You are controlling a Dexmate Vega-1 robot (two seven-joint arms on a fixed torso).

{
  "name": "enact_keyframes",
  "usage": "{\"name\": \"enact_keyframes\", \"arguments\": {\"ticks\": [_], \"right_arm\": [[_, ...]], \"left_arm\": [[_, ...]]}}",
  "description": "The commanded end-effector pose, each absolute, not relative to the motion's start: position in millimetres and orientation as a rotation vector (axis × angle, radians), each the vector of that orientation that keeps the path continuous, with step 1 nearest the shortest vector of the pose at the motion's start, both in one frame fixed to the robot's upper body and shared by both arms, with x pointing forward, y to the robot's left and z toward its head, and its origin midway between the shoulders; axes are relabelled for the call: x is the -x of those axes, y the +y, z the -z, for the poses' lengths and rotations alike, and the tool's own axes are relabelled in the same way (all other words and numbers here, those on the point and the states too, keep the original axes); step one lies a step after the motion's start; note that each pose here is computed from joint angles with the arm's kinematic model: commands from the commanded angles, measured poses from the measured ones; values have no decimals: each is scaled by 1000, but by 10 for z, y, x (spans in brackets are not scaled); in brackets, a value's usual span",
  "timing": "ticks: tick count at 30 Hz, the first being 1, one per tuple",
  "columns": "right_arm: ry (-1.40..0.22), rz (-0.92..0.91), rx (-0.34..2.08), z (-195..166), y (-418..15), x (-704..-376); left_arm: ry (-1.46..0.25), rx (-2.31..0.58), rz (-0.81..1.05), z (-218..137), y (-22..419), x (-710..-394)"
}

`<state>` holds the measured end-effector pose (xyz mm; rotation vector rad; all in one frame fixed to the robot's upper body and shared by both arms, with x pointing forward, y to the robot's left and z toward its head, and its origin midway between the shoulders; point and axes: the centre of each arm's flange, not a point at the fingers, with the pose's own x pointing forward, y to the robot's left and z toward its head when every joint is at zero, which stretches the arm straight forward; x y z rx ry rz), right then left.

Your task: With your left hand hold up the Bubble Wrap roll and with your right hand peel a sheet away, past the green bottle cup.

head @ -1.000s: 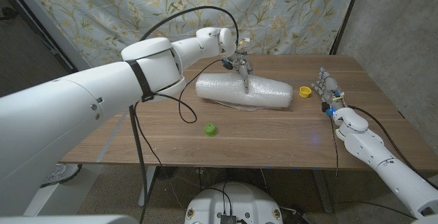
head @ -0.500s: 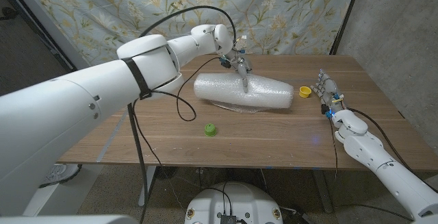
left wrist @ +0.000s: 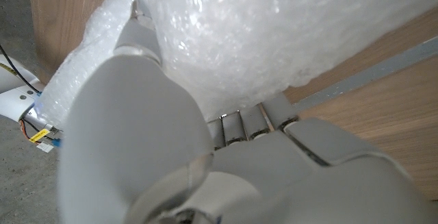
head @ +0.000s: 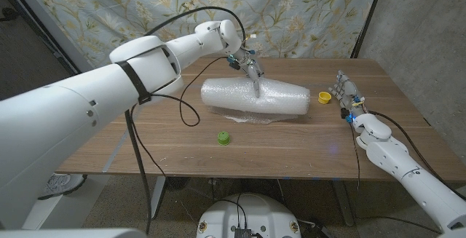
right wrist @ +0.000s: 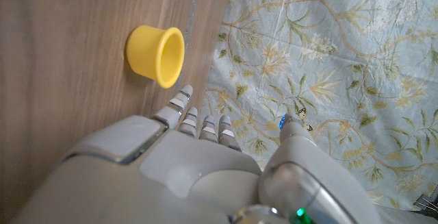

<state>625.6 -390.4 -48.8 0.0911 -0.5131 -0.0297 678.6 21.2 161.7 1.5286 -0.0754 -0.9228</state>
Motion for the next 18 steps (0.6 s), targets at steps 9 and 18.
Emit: {"name": "enact_keyframes", "arguments": {"ticks": [9,18], "right_arm": [[-518,-22,-47,341,-3749,-6286],[-512,-41,-35,311,-3705,-6318]], "left_arm": [[5,-1451,896,-1645,523,-6713],[19,-1393,893,-1679,604,-6698]]}}
